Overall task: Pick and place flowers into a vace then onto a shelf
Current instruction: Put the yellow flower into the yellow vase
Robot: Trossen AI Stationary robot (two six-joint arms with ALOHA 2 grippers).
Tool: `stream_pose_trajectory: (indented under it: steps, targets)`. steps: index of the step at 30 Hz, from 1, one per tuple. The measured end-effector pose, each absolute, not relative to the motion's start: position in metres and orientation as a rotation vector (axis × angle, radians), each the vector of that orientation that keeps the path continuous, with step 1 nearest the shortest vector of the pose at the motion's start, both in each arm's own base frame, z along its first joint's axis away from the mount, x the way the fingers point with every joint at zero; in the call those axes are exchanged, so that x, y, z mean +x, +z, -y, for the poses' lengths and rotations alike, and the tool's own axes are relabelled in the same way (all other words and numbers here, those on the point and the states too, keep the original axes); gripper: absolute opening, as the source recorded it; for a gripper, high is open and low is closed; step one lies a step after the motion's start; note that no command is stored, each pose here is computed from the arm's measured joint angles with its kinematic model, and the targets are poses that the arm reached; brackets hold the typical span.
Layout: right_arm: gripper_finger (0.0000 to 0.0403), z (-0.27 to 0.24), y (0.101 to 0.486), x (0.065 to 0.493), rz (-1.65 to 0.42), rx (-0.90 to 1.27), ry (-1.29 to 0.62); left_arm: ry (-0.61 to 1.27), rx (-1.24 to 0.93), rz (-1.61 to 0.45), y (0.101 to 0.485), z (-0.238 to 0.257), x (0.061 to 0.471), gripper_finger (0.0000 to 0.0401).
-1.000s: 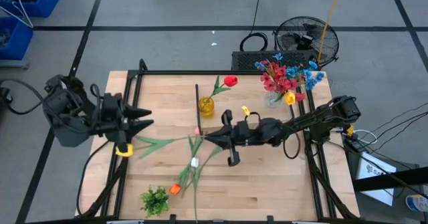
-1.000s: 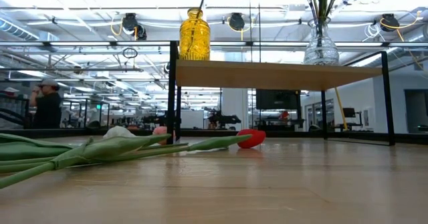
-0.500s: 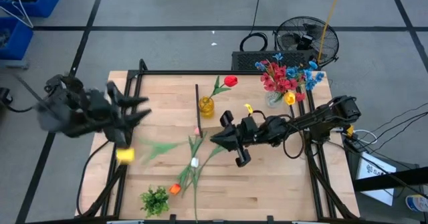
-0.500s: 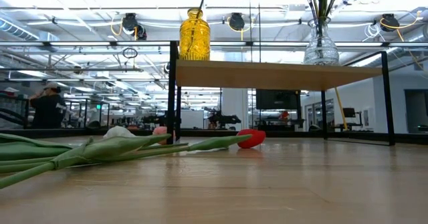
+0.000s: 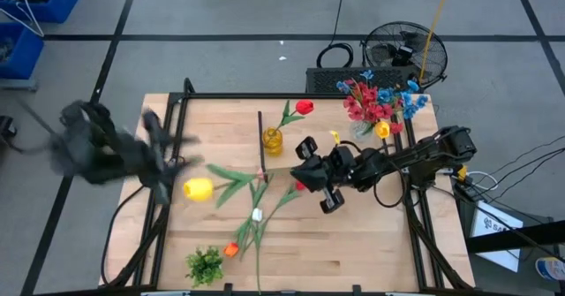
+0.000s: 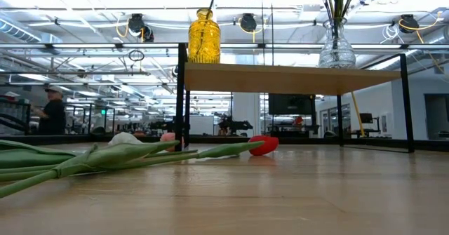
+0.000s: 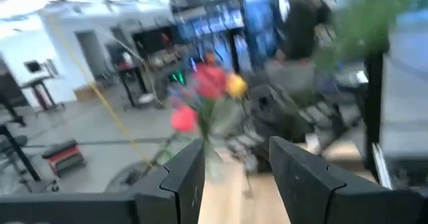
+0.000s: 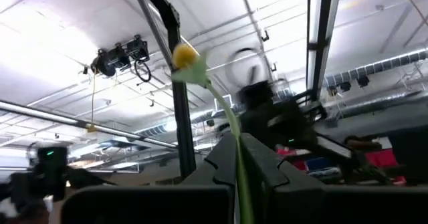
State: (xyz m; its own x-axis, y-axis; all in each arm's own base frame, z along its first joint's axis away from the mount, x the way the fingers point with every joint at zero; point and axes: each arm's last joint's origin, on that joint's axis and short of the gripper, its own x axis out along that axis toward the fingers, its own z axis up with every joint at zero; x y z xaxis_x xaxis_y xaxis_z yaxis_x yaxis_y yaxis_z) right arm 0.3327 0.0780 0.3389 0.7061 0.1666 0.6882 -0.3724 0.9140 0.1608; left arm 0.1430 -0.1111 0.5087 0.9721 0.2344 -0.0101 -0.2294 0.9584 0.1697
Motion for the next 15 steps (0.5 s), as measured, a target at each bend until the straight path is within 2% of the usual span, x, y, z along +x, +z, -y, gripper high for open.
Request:
stream_pose_trajectory:
  steps: [10,15]
  targets:
    - [0.0001,-0.075,0.331,0.340,0.615,0.335,0.297,0.293,0.176,-0.114,0.471,0.143,0.228,0.0175]
    - [0.0001,-0.075,0.331,0.340,0.625,0.294,0.284,0.165,0.119,-0.084,0.471,0.144,0.241,0.0175]
